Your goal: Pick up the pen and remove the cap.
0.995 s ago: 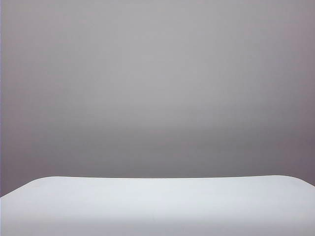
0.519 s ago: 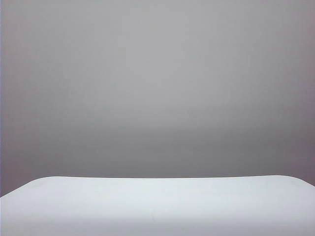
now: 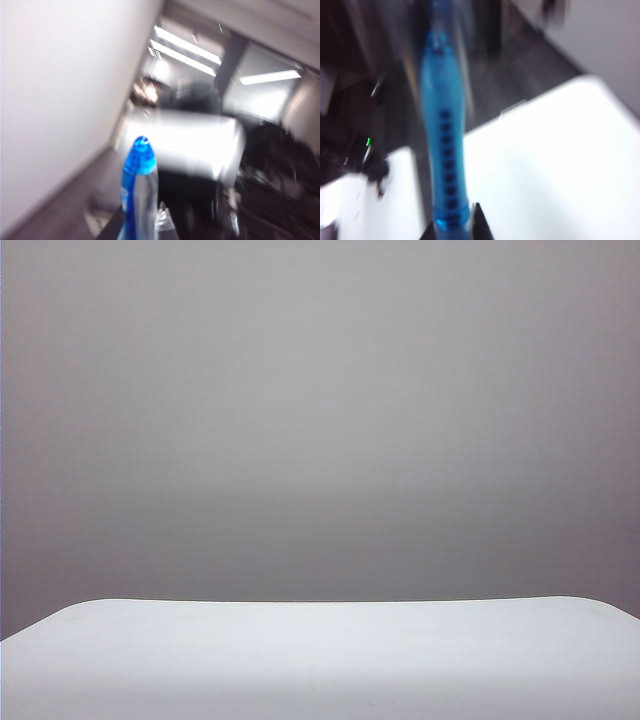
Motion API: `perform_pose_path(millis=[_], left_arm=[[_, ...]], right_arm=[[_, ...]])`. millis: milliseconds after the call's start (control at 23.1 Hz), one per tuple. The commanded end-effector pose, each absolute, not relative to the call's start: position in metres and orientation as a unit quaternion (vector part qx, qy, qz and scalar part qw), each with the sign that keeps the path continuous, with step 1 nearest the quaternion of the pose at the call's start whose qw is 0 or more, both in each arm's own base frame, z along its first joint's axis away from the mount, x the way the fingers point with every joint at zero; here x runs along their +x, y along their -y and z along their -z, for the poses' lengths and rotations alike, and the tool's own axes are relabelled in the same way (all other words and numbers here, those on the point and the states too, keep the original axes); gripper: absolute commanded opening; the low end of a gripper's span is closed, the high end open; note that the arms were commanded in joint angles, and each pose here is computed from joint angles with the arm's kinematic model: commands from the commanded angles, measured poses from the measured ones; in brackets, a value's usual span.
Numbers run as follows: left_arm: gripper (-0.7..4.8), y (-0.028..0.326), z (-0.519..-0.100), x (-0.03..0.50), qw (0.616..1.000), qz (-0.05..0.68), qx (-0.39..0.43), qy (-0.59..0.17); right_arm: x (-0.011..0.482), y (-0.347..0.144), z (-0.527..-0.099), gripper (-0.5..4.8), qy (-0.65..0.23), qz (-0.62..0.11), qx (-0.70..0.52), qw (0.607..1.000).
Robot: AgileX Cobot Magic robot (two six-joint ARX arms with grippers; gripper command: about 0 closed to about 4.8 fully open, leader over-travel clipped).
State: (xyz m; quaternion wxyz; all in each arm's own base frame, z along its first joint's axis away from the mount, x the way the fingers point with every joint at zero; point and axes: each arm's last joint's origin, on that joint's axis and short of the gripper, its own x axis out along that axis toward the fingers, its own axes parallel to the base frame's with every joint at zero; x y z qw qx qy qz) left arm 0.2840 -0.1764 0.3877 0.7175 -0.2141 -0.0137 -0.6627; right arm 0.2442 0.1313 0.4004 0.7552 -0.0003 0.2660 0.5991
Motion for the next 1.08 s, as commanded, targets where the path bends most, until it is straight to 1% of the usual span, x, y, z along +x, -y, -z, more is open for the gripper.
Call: perform_pose_path(millis=[43,173,260,390,519,563,649,779,866,909,952,995,1039,1082], left_arm=[[0.17,0.174,-0.396,0.282,0.725,0.653,-0.215,0.048],[0.17,0.174,-0.396,0.282,0.725,0.653,-0.214,0.048],[0.17,0.173,-0.396,0.282,0.731,0.649,-0.204,0.059],[0.17,0.164,-0.394,0.290,0.758,0.620,-0.190,0.069],[0.17,0.148,-0.385,0.304,0.797,0.569,-0.200,0.035],[0.17,0.141,-0.380,0.310,0.814,0.543,-0.207,0.010],[0.17,0.128,-0.369,0.319,0.834,0.511,-0.205,-0.033],[0.16,0.115,-0.346,0.327,0.867,0.455,-0.171,-0.113],[0.16,0.112,-0.327,0.326,0.888,0.408,-0.121,-0.173],[0.16,0.109,-0.310,0.324,0.903,0.358,-0.058,-0.231],[0.17,0.106,-0.295,0.321,0.904,0.314,-0.013,-0.289],[0.17,0.105,-0.289,0.320,0.900,0.301,-0.007,-0.314],[0.17,0.104,-0.275,0.318,0.887,0.277,0.000,-0.369],[0.17,0.102,-0.269,0.318,0.880,0.266,0.004,-0.393]], right_arm=[[0.243,-0.132,-0.393,-0.06,-0.285,-0.601,0.004,0.746],[0.244,-0.133,-0.388,-0.06,-0.292,-0.599,0.005,0.746],[0.245,-0.132,-0.385,-0.06,-0.300,-0.574,-0.008,0.761],[0.246,-0.131,-0.381,-0.06,-0.316,-0.544,-0.023,0.777],[0.248,-0.129,-0.376,-0.06,-0.338,-0.513,-0.040,0.788],[0.249,-0.129,-0.373,-0.06,-0.348,-0.497,-0.048,0.793],[0.252,-0.128,-0.369,-0.06,-0.363,-0.469,-0.062,0.803],[0.260,-0.130,-0.357,-0.06,-0.387,-0.435,-0.079,0.809],[0.269,-0.133,-0.345,-0.06,-0.408,-0.421,-0.085,0.806],[0.279,-0.137,-0.329,-0.06,-0.433,-0.417,-0.084,0.794],[0.289,-0.141,-0.312,-0.06,-0.456,-0.414,-0.082,0.783],[0.296,-0.144,-0.301,-0.06,-0.469,-0.412,-0.082,0.777],[0.308,-0.149,-0.278,-0.06,-0.492,-0.402,-0.085,0.768],[0.313,-0.151,-0.268,-0.06,-0.502,-0.396,-0.088,0.764]])
